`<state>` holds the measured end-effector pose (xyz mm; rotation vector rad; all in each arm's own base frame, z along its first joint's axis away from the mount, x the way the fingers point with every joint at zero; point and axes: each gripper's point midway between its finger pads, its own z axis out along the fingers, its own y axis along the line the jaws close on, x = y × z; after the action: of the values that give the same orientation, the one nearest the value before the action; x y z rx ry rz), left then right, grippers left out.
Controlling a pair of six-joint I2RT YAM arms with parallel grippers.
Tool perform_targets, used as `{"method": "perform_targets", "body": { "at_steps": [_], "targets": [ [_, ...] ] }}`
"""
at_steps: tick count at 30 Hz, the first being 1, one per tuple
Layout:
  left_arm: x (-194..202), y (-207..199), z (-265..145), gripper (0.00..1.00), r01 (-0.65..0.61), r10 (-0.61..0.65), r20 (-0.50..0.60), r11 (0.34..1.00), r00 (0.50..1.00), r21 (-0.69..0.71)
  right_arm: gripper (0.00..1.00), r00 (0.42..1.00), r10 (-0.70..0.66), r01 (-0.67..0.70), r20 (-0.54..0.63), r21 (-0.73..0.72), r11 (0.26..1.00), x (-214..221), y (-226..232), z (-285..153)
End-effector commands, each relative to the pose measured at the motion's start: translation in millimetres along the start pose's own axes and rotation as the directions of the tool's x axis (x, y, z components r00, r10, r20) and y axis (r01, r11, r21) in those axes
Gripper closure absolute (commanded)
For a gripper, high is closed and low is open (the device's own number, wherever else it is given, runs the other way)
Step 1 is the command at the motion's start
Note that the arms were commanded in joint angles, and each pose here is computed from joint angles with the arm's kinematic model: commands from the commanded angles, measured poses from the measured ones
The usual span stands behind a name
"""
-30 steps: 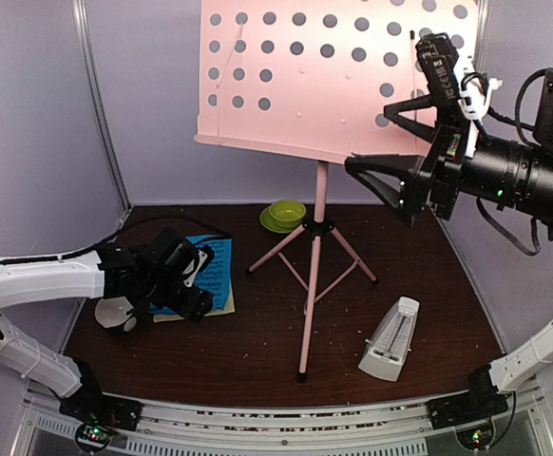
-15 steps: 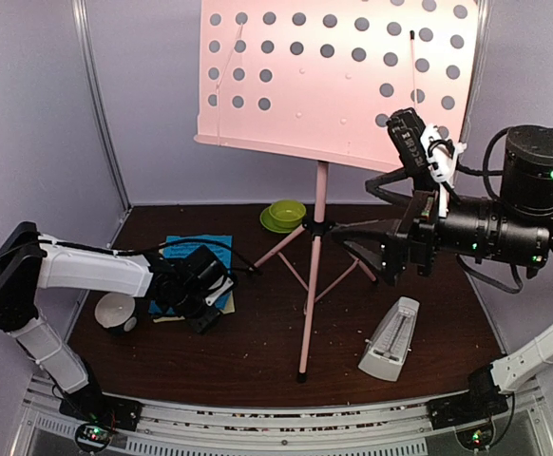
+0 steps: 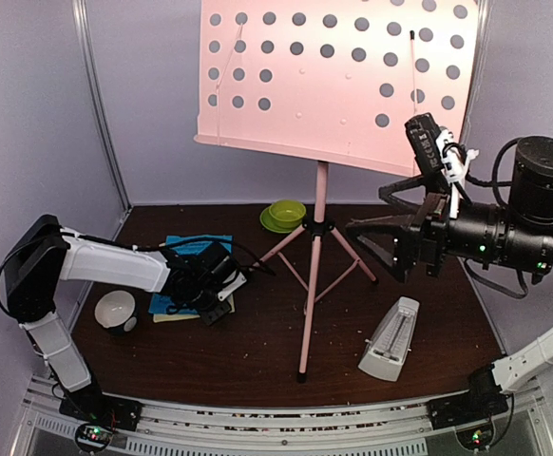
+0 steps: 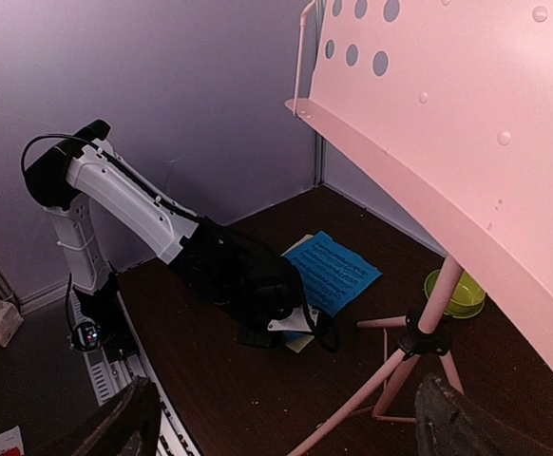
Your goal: Set up the instrument practice props
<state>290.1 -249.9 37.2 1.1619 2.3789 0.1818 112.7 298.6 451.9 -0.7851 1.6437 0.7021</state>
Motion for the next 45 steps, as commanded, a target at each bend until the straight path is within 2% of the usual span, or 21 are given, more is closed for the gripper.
{"method": "perform_targets", "body": {
  "at_steps": [1,8,12,16,20,23,28,32,33,37,39,45],
  "targets": [
    [-17,15,2,0.68,-0.007,0.009,0.037,0.999,0.999,-0.044,0.07,1.000,0.002,-0.001,-0.022,0.028,1.000,9,1,9],
    [-18,17,7,0.76,-0.029,0.030,0.027,0.998,0.999,-0.055,0.07,0.998,0.003,-0.005,-0.066,-0.023,1.000,38,14,21],
    [-21,18,4,0.86,-0.017,0.019,0.036,0.998,0.999,-0.056,0.06,0.994,0.027,-0.035,-0.107,-0.070,0.997,62,26,29],
    [-25,20,-2,1.00,0.000,0.003,0.058,0.998,0.998,-0.056,0.05,0.984,0.040,-0.055,-0.175,-0.083,0.995,94,33,40],
    [-31,20,-16,1.00,0.029,-0.026,0.094,0.999,0.995,-0.027,0.00,0.976,0.077,-0.084,-0.206,-0.028,0.996,121,25,46],
    [-34,16,-33,1.00,0.082,-0.084,0.124,0.996,0.989,0.028,0.00,0.978,0.147,-0.142,-0.150,0.040,0.989,128,9,41],
    [-27,11,-65,1.00,0.193,-0.214,0.193,0.974,0.958,0.123,0.00,0.974,0.219,-0.217,-0.058,0.046,0.975,135,-5,32],
    [-14,19,-75,1.00,0.246,-0.261,0.210,0.965,0.942,0.096,0.00,0.965,0.251,-0.247,-0.081,0.052,0.968,146,-5,33],
    [-12,20,-73,0.97,0.234,-0.249,0.197,0.967,0.948,0.096,0.00,0.964,0.251,-0.247,-0.094,0.045,0.968,149,-3,34],
    [-5,12,-47,0.66,0.170,-0.180,0.077,0.979,0.981,0.116,0.00,0.957,0.262,-0.263,-0.123,0.013,0.965,154,8,40],
    [-5,10,-37,0.55,0.138,-0.144,0.047,0.984,0.988,0.113,0.00,0.954,0.271,-0.272,-0.127,0.007,0.962,153,10,40],
    [-9,18,-13,0.53,0.064,-0.064,-0.019,0.997,0.998,0.042,0.00,0.943,0.314,-0.315,-0.115,0.006,0.949,151,8,36]
  ]
}}
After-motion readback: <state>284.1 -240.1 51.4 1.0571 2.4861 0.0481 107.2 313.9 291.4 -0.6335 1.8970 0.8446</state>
